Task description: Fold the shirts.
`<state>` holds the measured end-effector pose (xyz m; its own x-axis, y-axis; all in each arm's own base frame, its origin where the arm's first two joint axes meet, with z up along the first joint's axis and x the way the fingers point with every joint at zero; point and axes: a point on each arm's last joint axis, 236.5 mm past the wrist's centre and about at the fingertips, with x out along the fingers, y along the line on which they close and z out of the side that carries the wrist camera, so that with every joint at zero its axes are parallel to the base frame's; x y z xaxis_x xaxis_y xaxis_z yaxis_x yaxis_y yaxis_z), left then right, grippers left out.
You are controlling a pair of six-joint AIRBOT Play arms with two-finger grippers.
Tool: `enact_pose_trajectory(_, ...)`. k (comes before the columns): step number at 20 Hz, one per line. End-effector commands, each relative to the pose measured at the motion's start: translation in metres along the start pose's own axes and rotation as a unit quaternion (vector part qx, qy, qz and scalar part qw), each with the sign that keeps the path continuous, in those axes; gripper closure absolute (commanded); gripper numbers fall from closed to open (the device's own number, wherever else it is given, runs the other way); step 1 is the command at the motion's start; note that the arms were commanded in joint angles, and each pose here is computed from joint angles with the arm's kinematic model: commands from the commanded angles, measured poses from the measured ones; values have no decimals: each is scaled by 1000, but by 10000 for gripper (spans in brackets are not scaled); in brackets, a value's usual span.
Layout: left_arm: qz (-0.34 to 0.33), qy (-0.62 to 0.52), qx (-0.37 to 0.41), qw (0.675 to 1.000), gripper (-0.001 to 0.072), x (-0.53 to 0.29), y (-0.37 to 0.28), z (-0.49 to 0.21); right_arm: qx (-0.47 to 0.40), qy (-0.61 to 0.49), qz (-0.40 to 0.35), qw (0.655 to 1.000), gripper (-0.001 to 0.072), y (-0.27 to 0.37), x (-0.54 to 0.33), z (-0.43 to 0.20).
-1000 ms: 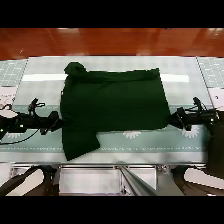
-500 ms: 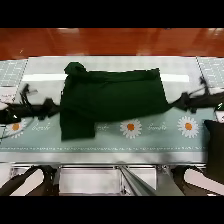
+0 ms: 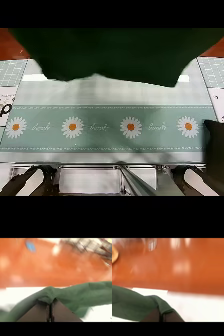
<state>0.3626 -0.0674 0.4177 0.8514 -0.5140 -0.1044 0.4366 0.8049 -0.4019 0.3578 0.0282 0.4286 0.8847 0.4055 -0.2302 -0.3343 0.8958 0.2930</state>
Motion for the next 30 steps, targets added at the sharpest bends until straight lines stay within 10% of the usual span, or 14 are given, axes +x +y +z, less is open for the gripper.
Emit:
enact_pose_trajectory(1,49,-68,107,991,690,-61,-59,61,-93,-95,-35,991,690,62,-73,50)
enact_pose_trajectory(11,142,-73,226,961,690,-184,-128,22,-111,-79,-210,968,690,71,-177,-12)
enact_pose_trajectory(16,223,36,179,957,690,-193,-60,-20,-57,-19,-230,971,690,37,-160,-64)
enact_pose_trajectory(30,225,279,0,934,690,159,191,-239,140,235,-76,959,690,-161,172,-256)
